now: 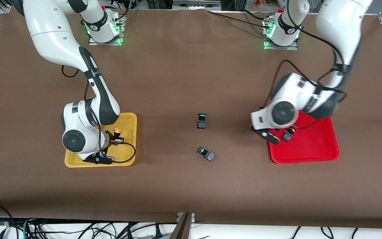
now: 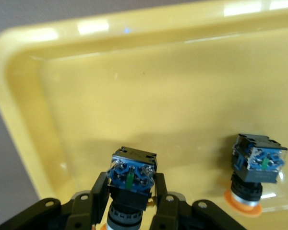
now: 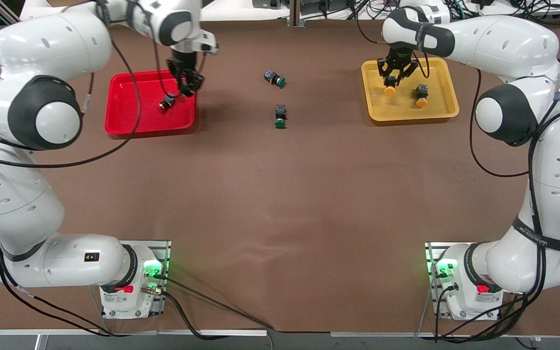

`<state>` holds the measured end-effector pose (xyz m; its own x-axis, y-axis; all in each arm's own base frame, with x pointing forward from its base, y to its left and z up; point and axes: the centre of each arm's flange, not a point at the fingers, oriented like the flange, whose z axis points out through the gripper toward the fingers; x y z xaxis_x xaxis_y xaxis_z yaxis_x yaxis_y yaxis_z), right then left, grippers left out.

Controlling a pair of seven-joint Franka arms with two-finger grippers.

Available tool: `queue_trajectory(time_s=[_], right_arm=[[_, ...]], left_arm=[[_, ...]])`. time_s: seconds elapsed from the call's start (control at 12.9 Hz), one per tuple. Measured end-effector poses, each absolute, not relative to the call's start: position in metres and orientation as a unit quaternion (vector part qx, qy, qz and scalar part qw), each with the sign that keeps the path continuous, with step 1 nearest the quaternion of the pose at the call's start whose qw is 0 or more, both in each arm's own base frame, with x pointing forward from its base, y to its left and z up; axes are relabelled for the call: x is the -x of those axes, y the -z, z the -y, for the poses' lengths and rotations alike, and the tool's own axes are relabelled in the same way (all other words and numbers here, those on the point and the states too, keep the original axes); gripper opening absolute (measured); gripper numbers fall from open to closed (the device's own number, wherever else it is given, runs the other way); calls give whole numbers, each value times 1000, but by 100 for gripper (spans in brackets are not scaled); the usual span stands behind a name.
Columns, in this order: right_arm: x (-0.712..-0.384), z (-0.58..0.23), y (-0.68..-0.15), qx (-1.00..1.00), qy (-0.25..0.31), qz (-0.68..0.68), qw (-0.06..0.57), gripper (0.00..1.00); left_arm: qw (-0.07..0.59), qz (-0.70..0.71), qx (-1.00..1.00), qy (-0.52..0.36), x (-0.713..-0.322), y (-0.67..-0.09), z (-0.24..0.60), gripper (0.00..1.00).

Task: Place red and yellow buttons in trays
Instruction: 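Place the yellow button in yellow tray while the left gripper places red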

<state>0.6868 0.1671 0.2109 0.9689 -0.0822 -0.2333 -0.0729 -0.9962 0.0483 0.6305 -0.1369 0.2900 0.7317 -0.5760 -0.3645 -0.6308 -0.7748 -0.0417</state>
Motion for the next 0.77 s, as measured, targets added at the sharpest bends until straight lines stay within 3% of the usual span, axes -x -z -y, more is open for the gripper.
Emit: queue_trajectory(time_s=[0.23,0.39,0.46,0.62,0.77], right_arm=[[-681,-164,-195,-992,119,28,18,43],[-682,-165,-198,-993,116,27,17,47],[-684,-165,-206,-994,109,26,15,53],[-691,-164,-245,-996,86,25,10,75],[-692,-153,-302,-997,78,25,9,98]], left_arm=[[103,-397,900,-149,-660,-263,20,48],[83,-421,894,-132,-665,-225,-19,48],[71,-426,892,-130,-665,-207,-26,48],[59,-435,889,-129,-663,-188,-20,48],[60,-441,886,-125,-665,-192,-11,65]])
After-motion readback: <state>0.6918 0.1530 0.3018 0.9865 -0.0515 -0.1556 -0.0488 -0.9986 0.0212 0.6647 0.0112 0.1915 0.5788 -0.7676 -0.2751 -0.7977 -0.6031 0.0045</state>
